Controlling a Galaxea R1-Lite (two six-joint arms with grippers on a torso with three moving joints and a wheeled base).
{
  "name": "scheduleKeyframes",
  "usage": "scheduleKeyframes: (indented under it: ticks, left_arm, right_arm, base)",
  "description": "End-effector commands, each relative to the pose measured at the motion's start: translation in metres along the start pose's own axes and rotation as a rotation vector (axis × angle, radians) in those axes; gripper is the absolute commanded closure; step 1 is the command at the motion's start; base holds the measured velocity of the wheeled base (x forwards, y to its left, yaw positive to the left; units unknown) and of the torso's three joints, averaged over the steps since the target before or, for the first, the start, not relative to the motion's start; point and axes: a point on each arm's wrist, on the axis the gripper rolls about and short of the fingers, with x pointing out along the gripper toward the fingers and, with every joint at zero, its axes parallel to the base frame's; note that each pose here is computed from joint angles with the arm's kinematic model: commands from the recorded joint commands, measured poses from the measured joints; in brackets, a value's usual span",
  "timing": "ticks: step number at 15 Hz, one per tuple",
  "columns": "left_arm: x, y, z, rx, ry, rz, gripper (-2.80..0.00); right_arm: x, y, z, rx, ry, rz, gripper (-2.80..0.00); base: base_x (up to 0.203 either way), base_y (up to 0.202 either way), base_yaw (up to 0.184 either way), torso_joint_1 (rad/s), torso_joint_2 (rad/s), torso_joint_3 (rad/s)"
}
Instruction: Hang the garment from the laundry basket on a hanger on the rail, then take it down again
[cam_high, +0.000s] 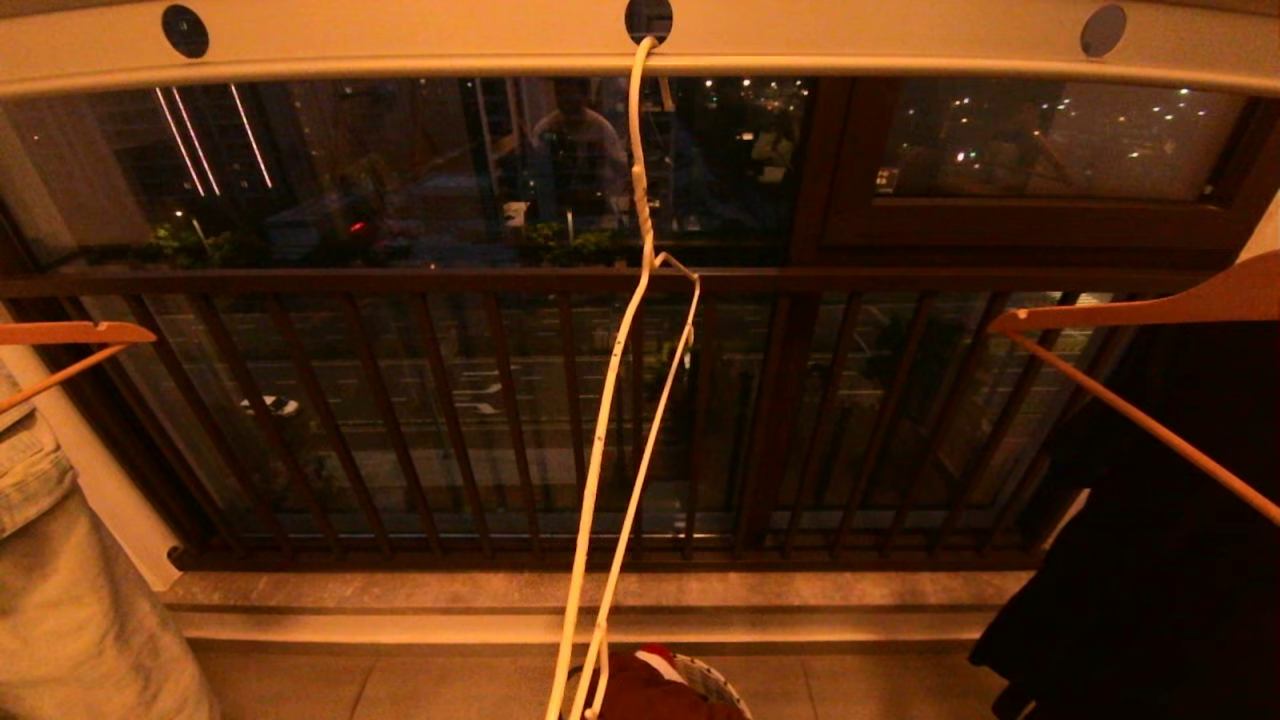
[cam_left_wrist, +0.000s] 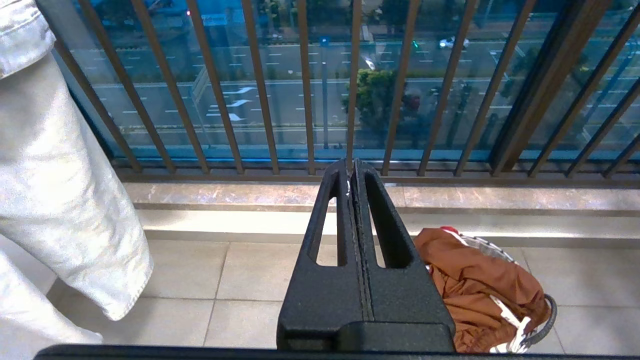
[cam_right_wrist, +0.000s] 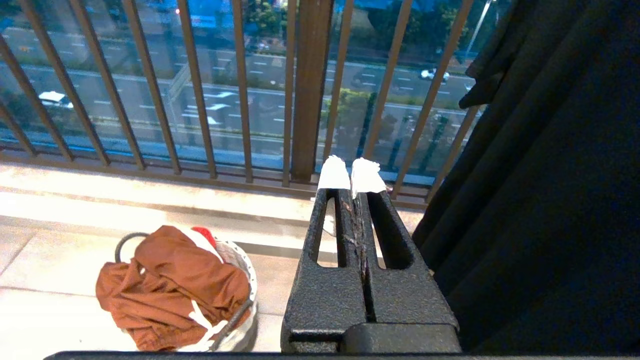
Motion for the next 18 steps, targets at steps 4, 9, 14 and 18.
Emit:
scheduleKeyframes:
  ticks: [4, 9, 14, 18]
  left_arm:
    - [0.0001, 0.0, -0.0001, -0.002, 0.001, 0.002, 0.0]
    - [0.0001, 0.0, -0.0001, 0.0, 0.002, 0.0, 0.0]
    - [0.0001, 0.0, -0.0002, -0.001, 0.002, 0.002, 0.0]
    - [0.0001, 0.0, -0.0001, 0.0, 0.001, 0.0, 0.0]
  right_arm:
    - [0.0002, 0.0, -0.0002, 0.002, 0.0, 0.003, 0.0]
    - [0.0002, 0.0001, -0.0002, 0.002, 0.0, 0.002, 0.0]
    - [0.0002, 0.0, -0.0002, 0.001, 0.0, 0.002, 0.0]
    - [0.0002, 0.0, -0.0003, 0.015, 0.002, 0.001, 0.0]
  base:
    - [0.0, 0.0, 0.0, 0.0, 0.0, 0.0]
    - [0.0, 0.0, 0.0, 0.0, 0.0, 0.0]
    - [0.0, 0.0, 0.0, 0.0, 0.0, 0.0]
    - [0.0, 0.0, 0.0, 0.0, 0.0, 0.0]
